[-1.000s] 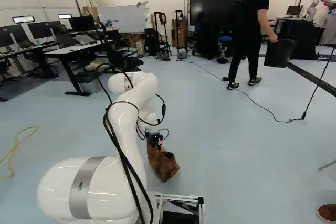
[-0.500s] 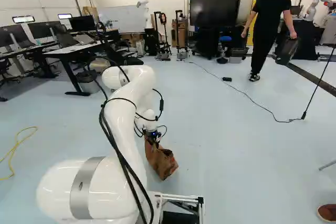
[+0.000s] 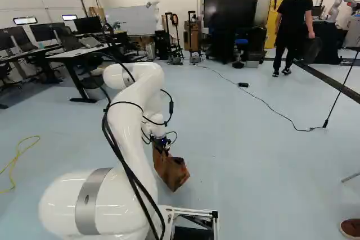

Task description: Pick up the grocery bag from the ground

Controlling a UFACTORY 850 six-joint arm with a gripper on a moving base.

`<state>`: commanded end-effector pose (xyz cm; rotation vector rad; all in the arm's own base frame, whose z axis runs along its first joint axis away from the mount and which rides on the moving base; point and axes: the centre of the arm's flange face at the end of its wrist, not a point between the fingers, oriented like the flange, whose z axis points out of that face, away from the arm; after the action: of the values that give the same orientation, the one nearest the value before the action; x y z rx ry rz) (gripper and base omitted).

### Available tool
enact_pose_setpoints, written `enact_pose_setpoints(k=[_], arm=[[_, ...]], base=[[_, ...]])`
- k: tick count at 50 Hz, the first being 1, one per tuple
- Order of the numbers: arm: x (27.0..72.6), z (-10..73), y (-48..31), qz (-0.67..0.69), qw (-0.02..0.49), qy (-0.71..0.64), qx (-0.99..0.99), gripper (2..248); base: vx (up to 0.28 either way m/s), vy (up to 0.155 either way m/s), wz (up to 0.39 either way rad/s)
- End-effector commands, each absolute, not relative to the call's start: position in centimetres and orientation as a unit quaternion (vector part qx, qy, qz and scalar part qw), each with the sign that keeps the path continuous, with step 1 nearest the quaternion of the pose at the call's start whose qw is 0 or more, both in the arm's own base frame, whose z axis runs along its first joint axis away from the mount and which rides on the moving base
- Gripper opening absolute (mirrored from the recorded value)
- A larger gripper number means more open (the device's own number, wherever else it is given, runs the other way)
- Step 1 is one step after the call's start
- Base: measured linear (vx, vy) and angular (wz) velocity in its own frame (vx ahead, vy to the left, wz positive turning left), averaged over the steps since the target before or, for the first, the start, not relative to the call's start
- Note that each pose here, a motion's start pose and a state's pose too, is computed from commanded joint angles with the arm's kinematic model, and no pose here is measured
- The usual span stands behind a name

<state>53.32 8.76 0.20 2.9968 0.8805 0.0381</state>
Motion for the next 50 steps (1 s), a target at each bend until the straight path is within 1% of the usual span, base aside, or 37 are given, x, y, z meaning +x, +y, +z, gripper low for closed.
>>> enact_pose_setpoints(k=[19,50], arm=[[52.3,3.1,9.3,0.015,0.009,0.288,0.958,21],[49.4,7.8,10.3,0.016,0.009,0.302,0.953,21]], base=[[0.000,0.000,0.000],[0.000,0.000,0.000]])
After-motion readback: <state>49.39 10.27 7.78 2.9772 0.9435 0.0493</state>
